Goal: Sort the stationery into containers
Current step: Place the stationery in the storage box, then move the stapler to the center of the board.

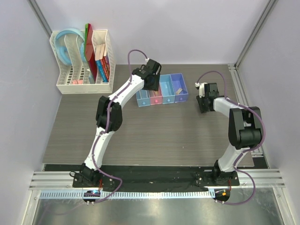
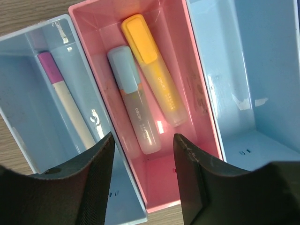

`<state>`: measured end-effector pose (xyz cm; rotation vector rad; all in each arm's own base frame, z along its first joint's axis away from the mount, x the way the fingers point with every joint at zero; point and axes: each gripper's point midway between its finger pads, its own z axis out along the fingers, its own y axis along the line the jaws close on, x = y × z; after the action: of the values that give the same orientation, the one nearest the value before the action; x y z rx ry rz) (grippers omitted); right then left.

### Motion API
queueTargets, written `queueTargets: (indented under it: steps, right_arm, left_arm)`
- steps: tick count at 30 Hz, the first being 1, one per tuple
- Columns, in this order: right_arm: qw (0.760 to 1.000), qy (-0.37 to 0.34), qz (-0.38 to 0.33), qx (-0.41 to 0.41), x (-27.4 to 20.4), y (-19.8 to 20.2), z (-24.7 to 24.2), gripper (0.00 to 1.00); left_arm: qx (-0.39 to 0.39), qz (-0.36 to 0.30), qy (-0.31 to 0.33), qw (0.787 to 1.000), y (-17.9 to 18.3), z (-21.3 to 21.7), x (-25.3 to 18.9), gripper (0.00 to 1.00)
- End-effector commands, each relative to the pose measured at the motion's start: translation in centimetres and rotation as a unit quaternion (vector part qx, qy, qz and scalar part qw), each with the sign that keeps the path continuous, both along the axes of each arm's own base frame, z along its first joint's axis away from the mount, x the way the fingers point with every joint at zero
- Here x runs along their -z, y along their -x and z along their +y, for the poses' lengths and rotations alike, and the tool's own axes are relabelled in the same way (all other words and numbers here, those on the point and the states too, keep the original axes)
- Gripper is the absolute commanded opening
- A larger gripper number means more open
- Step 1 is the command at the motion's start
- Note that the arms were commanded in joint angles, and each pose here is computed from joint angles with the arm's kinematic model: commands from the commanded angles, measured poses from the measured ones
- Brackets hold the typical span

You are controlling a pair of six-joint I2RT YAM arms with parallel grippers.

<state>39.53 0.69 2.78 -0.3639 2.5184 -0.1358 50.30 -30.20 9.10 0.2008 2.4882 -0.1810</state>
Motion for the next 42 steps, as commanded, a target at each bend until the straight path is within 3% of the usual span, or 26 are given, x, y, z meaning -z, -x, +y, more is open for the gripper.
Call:
queueTargets:
  steps: [1,5,20,30,42]
  right_arm:
    - [1.000,0.006,-0.016,0.009,-0.1,-0.5,-0.2,0.29]
    - [1.000,0.008,-0.020,0.010,-0.5,-0.4,-0.3,0.21]
    - [0.999,0.016,-0.047,-0.004,-4.6,0.4,-0.5,0.19]
    - [0.993,-0.037,0.040,-0.101,-7.2,5.0,2.3,0.19]
    - [0.976,-0.035,0.106,-0.185,-9.4,9.6,2.8,0.18]
  left_arm:
    - [0.020,-0.037,0.048,0.998,0.4,-1.6,-5.6,0.53]
    - [0.030,-0.058,0.047,0.997,0.8,-1.0,-8.4,0.54]
    - [0.054,-0.070,0.016,0.996,3.8,4.2,-13.1,0.63]
    - [0.091,-0.064,-0.030,0.993,6.2,9.2,-12.6,0.64]
    - [0.120,-0.037,0.007,0.992,9.8,12.4,-10.6,0.65]
